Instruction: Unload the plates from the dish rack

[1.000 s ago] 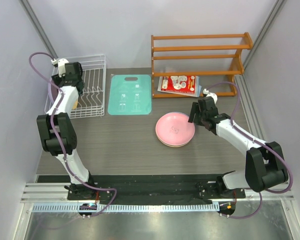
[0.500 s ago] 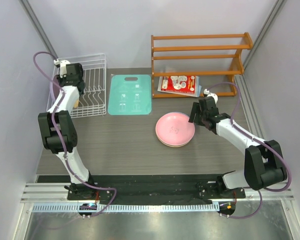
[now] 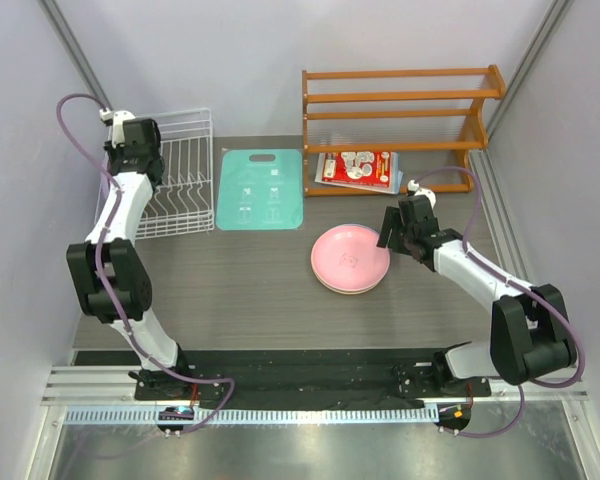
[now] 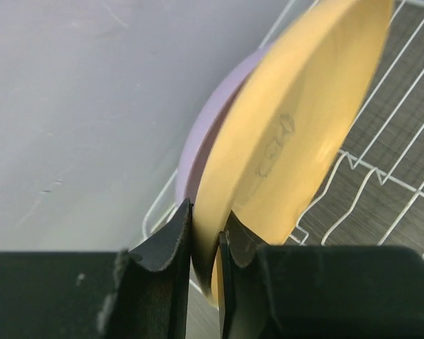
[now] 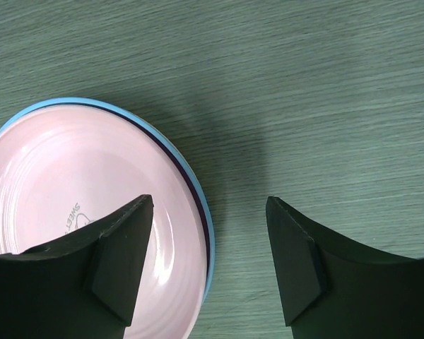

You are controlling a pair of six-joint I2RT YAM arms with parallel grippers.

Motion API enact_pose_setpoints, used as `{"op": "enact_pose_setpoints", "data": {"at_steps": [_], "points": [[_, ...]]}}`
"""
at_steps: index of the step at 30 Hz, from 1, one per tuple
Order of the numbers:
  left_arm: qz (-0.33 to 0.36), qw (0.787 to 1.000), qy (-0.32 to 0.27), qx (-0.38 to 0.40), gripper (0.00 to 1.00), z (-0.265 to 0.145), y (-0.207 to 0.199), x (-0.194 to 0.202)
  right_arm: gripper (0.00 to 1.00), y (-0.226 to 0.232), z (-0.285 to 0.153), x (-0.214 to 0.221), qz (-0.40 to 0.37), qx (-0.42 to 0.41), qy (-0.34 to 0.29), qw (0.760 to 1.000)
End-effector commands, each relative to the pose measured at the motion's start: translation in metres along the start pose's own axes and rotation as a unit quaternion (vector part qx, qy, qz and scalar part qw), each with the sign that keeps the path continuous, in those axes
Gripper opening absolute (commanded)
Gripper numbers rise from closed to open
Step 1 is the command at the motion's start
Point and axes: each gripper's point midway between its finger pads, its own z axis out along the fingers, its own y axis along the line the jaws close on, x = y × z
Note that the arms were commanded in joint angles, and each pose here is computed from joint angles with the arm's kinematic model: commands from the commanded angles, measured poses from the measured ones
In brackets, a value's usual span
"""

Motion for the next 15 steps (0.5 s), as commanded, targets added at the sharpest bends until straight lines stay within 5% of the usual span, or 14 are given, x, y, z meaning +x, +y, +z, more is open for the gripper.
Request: {"op": "enact_pose_setpoints", "data": {"at_steps": [1,7,10,13,15], "points": [[-0.060,0.995,-0.081,-0.018,0.00,-0.050,0.036,-0.070,0.71,0.005,-0.013,-0.014,0.012,-0.016,-0.028,0.999],[-0.060,0.994,-0.088,-0.023,0.00,-0.076,0.044,-0.072,0.71,0.002,-0.030,-0.017,0.012,-0.019,-0.037,0.999],[-0.105,0.989,-0.081,0.060,0.00,-0.106,0.022,-0.071,0.71,0.004,-0.045,-0.024,0.015,-0.032,-0.056,0.998],[-0.143,0.965,-0.044,0.214,0.00,-0.140,-0.016,-0.052,0.71,0.016,-0.063,-0.036,0.014,-0.070,-0.072,0.995],[-0.188,0.916,-0.017,0.355,0.00,-0.177,-0.056,-0.046,0.71,0.033,-0.075,-0.040,0.013,-0.115,-0.071,0.991]]}}
